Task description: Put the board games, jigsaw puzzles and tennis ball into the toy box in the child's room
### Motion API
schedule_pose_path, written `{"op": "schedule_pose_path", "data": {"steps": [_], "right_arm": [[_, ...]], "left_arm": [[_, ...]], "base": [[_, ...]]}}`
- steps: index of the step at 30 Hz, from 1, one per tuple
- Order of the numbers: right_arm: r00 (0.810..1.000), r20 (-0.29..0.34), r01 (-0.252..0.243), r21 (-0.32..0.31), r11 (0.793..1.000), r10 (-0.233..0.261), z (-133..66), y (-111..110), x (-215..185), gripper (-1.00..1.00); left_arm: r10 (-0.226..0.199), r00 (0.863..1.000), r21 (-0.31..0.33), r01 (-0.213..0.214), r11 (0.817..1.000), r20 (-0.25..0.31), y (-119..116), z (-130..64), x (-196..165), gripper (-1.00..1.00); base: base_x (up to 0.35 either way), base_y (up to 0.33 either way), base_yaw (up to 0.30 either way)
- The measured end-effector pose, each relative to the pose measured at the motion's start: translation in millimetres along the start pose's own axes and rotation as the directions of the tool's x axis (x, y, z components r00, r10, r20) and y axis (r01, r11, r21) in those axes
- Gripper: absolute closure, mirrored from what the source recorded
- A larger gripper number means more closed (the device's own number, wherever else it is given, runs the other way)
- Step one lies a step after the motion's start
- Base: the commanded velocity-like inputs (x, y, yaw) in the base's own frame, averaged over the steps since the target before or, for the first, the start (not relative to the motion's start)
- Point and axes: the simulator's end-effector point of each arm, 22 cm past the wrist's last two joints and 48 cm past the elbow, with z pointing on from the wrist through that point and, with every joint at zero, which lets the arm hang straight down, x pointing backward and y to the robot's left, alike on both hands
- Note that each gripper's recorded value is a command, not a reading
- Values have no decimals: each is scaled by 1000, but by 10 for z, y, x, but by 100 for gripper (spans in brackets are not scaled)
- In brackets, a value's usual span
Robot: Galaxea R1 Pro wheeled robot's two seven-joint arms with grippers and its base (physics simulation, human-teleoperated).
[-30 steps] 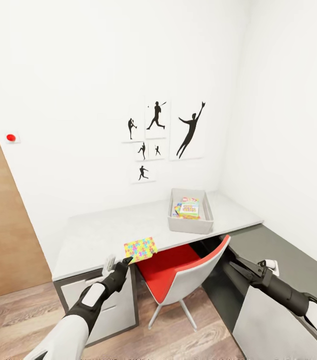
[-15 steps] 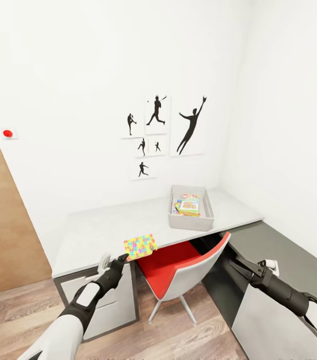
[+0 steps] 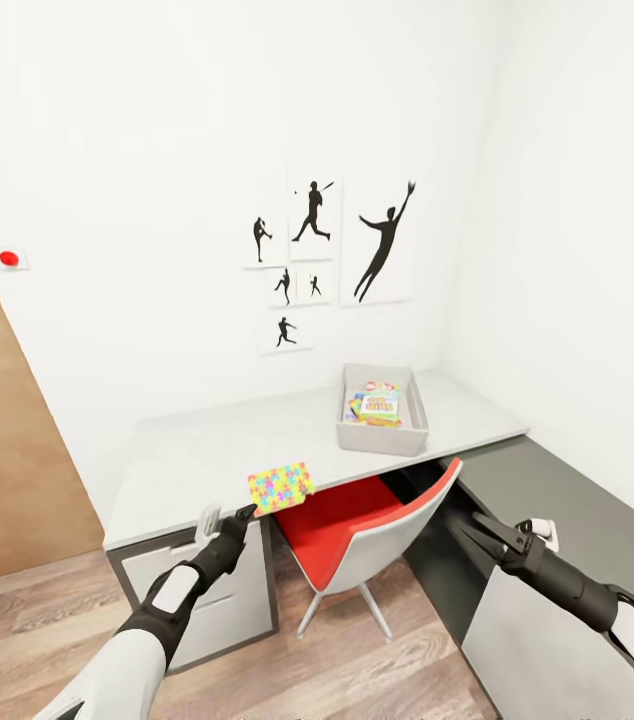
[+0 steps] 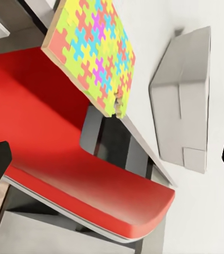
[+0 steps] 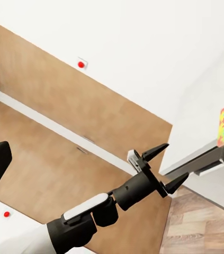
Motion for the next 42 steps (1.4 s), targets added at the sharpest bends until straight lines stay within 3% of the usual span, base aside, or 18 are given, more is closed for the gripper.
{"op": "schedule_pose_path", "data": {"steps": [11, 42], "right_arm": [[1000, -3, -14, 11, 1000, 14, -7, -80, 29, -100], [999, -10, -52, 38, 998, 52, -26, -292, 113, -100]], "left_arm": [[4, 1000, -15, -3, 1000, 18, 99, 27, -26, -100], [-6, 1000, -59, 6, 998, 2, 387, 92, 43, -100]], "base": [[0, 0, 0], [33, 0, 0]]}}
